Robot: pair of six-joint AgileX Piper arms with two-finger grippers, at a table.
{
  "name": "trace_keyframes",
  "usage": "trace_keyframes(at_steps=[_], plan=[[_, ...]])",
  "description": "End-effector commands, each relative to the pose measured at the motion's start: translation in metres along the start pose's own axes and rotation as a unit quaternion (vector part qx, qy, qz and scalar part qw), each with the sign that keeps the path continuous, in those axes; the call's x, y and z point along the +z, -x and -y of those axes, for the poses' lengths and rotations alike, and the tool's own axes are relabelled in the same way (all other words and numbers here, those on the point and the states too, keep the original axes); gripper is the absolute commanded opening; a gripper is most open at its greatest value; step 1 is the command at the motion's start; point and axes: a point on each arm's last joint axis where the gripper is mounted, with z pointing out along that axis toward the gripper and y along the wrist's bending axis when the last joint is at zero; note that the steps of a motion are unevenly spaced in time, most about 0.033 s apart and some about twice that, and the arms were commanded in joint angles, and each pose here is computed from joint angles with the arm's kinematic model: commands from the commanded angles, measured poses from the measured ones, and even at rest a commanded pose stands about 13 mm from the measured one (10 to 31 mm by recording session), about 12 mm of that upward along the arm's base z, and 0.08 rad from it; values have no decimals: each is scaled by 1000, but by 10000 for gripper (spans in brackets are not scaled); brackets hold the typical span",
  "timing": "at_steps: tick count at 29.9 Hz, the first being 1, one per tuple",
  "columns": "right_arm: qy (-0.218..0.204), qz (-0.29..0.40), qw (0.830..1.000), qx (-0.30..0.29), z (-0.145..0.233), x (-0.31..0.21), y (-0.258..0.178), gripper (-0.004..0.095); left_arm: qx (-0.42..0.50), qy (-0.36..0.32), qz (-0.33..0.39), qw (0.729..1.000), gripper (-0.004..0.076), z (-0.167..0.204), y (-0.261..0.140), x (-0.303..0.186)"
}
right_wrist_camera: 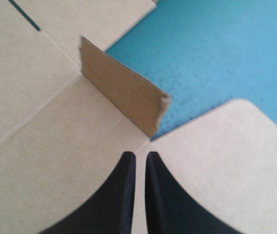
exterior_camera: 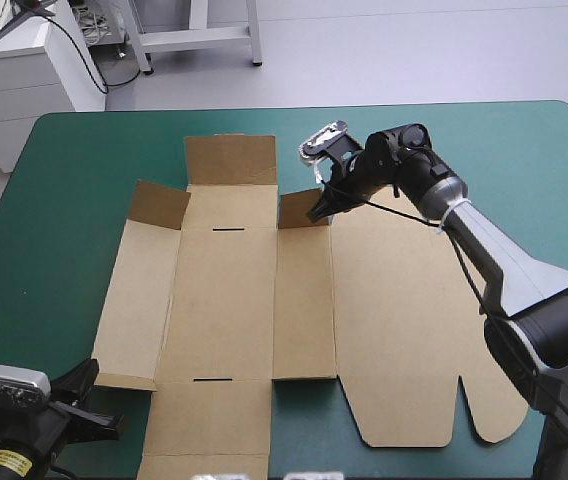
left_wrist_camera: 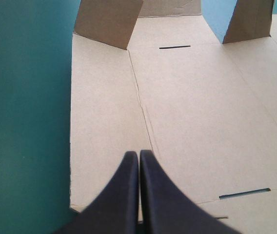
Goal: Fold the box
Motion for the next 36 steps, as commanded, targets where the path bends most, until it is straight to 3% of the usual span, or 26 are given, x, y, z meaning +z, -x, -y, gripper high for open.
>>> trace_keyframes(at_steps=[1, 4, 12, 14, 19, 21, 28, 36], plan=[[-53, 30, 995, 80, 6, -42, 6, 3, -2, -1, 41, 999, -8, 0, 13, -2], [-82, 26, 989, 117, 9, -51, 1, 3, -1, 1, 43, 999, -8, 0, 13, -1], [-85, 46, 988, 123, -5, -72, -42, -3, -1, 1, 43, 999, 32, 0, 13, -1], [-86, 60, 987, 121, -10, -80, -59, -4, -1, 1, 43, 999, 115, 0, 13, -1], [-84, 77, 986, 121, -25, -102, -101, -4, -1, 1, 44, 999, 428, 0, 13, -1], [-82, 83, 985, 128, -31, -111, -119, -4, -10, -5, 45, 999, 487, 1, 13, -1], [-77, 129, 976, 158, -54, -140, -184, -4, -10, 0, 59, 998, 494, 0, 28, -1], [-78, 169, 969, 161, -71, -160, -236, -4, 1, 4, 17, 1000, 494, -1, 89, 11]])
